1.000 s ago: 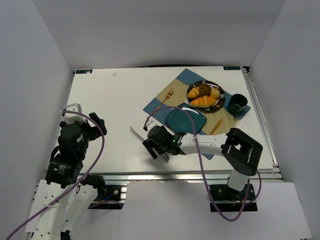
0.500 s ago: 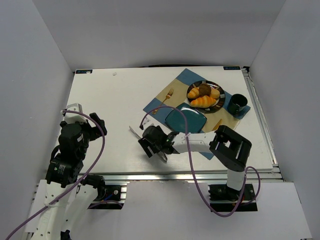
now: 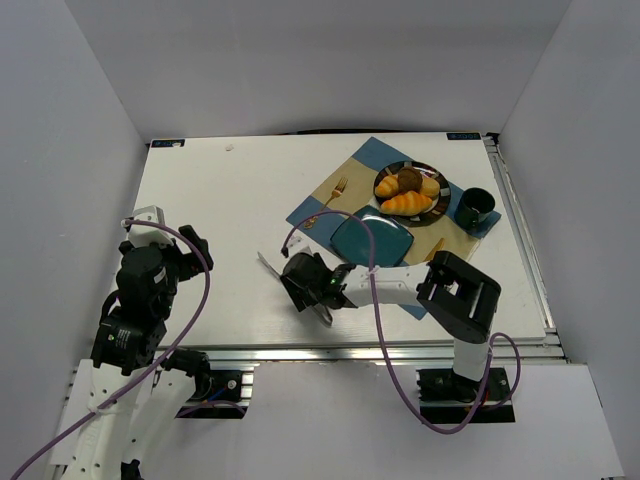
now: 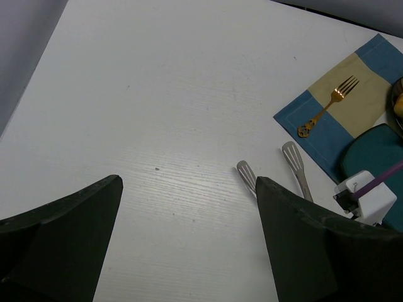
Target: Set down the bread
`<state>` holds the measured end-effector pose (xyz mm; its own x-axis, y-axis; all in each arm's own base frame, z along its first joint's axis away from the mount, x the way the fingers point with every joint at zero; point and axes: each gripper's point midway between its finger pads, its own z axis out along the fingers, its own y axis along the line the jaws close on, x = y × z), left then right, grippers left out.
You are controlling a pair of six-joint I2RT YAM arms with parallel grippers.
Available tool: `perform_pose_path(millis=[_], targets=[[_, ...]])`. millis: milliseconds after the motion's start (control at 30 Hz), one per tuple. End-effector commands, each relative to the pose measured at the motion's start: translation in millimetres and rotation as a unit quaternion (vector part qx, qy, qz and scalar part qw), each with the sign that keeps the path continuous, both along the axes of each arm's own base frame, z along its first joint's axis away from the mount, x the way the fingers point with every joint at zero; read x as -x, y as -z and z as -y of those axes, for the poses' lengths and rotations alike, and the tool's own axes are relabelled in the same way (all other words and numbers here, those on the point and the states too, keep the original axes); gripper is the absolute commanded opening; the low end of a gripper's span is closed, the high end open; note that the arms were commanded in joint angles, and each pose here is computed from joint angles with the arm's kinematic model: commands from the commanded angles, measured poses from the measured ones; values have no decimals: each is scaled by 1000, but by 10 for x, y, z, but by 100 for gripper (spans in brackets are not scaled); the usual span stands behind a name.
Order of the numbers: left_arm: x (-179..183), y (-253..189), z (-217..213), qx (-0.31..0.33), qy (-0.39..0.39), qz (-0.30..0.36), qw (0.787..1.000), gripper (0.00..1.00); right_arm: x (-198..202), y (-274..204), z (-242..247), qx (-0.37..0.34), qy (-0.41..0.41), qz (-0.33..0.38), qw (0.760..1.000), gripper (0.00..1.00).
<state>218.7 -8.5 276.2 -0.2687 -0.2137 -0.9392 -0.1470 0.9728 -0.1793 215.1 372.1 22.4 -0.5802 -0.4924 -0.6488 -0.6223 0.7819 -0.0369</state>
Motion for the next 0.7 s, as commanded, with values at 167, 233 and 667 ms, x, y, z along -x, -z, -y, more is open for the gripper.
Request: perform_pose_path(millis=[167,233,667], targets=[[2,-106,-37,-4,-8,9,1000,98,-159,-779,7,-42,52,42,997,64],[-20,-101,-19,-4,-4,8,1000,98,-180,-1008,65,-56,67,56,995,64],[-90,-78,15,-1,0,11,1000,98,-107,-1772,360,-79,108,100,986,64]])
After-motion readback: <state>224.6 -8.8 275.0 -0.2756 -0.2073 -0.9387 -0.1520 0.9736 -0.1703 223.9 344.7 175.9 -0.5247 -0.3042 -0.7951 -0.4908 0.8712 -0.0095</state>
